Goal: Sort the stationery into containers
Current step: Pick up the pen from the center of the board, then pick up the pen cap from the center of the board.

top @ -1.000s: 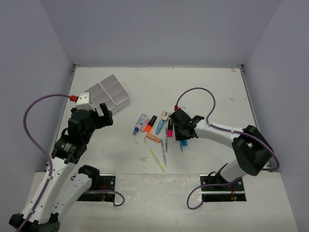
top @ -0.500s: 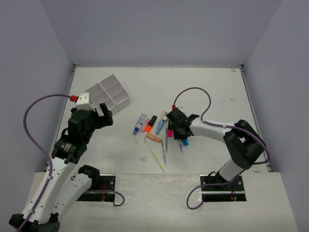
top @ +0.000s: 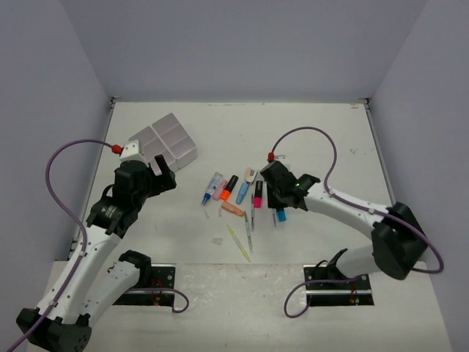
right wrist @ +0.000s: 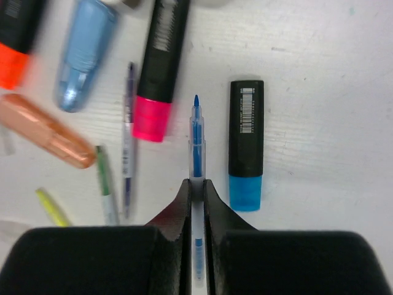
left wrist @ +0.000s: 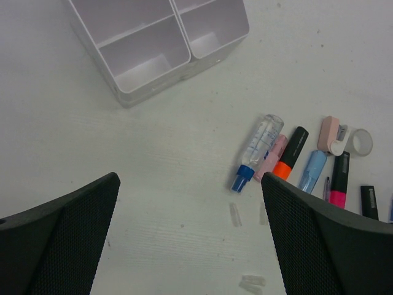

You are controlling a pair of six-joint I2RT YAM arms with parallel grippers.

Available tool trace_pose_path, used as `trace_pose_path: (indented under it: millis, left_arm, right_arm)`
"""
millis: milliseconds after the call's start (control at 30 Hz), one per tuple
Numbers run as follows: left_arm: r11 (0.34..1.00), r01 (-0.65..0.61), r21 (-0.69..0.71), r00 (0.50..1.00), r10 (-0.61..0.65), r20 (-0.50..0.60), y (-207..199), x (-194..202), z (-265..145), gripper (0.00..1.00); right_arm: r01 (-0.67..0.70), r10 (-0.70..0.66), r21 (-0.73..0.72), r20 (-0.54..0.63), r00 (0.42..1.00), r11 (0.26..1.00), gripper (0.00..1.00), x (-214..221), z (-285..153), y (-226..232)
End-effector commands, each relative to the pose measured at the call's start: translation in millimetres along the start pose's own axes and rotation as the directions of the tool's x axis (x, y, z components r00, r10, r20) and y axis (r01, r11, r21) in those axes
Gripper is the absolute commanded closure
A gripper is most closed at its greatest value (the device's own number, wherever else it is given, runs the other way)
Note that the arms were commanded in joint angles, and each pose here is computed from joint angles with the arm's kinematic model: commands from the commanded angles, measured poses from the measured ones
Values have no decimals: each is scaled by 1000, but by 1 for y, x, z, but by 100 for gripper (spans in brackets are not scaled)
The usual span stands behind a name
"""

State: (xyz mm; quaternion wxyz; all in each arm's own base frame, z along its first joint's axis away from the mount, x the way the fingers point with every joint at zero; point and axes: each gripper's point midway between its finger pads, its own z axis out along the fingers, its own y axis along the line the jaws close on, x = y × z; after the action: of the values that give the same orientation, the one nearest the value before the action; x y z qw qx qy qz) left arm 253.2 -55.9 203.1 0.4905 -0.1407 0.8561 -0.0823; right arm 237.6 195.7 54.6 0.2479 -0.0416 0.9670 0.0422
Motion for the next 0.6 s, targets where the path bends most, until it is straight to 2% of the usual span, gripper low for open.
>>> trace_pose_path:
  millis: [0,200,333,367,500,567]
  left_arm:
    - [991,133,29,984,-128,-125,-15,36,14,0]
    - [984,155,-94,977,-166,-132,-34,80,17,1]
    - [983,151,-104,976,-165,-140,-76,109,12,6]
    - [984,102,-147,978,-126,-165,-68,120,16,7]
    - [950,24,-310,969,-98,-225,-74,144,30,30]
    - [935,-7,-354,965,-86,-247,-77,151,37,36]
  right_arm:
    - [-37,51,-80,179,983,996,100,-42,-63,2]
    - [-26,51,-106,233,971,994,100,-53,-83,0]
    - [-26,49,-104,226,973,994,100,-50,-80,-1]
    - [-25,48,-106,225,973,994,100,-50,-80,-1]
    - [-17,43,-114,230,972,993,100,-46,-77,-2]
    - [-16,42,-113,233,971,993,100,-45,-77,-3]
